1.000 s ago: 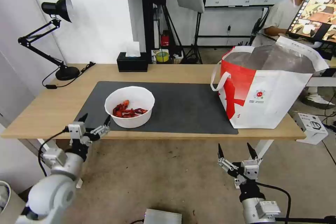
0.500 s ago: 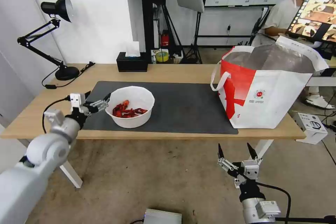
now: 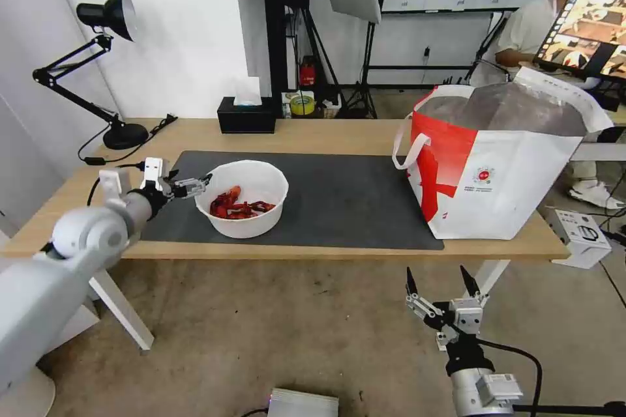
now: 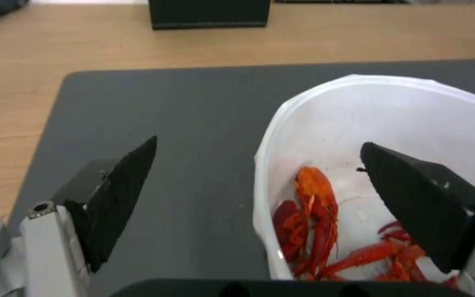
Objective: Pick up the trash from the table and place it into the takeout bag.
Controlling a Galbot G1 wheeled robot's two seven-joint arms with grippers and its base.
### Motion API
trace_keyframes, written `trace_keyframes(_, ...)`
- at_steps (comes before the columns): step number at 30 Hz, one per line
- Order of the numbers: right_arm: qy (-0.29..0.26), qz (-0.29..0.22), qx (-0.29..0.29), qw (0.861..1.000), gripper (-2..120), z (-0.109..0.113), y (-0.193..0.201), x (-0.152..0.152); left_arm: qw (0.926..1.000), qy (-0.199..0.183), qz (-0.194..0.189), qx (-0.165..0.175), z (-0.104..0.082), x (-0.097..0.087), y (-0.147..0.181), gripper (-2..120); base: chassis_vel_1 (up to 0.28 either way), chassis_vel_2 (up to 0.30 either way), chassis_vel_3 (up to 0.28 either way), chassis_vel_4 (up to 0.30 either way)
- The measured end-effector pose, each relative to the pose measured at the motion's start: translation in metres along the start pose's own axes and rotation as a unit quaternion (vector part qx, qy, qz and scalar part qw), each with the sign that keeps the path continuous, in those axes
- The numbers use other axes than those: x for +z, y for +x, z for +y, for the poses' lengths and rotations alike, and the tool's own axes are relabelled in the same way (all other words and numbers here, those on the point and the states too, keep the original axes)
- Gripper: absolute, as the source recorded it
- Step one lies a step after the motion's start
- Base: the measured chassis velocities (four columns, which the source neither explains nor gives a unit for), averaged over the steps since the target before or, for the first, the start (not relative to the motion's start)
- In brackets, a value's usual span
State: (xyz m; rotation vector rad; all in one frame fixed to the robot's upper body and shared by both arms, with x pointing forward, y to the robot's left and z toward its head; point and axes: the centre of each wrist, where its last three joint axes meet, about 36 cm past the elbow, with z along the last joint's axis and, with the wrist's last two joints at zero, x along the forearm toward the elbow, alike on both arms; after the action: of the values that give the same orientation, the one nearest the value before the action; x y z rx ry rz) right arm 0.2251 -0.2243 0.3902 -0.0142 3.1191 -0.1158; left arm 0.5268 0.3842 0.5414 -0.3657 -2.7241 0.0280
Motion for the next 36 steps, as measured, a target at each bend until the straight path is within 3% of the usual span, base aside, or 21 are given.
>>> trace_keyframes(7,0.0,0.0,0.0,1.0,100,0.0,0.0,0.0,0.9972,0.0,0.073,-0.012,-0.007,-0.025,-0.018,100,0.0,0.0,0.0,0.0)
trace_keyframes(14,0.0,0.0,0.0,1.0,100,0.0,0.0,0.0,0.9928,0.017,0.116,-0.026,-0.013,-0.034,-0.029,100,0.0,0.0,0.0,0.0)
trace_keyframes(23,0.0,0.0,0.0,1.0,100,0.0,0.0,0.0,0.9919,0.027,0.123,-0.016,-0.023,-0.032,-0.044,100,0.0,0.0,0.0,0.0)
trace_keyframes(36,0.0,0.0,0.0,1.0,100,0.0,0.0,0.0,0.9913,0.035,0.125,-0.02,-0.021,-0.018,-0.045,98,0.0,0.0,0.0,0.0)
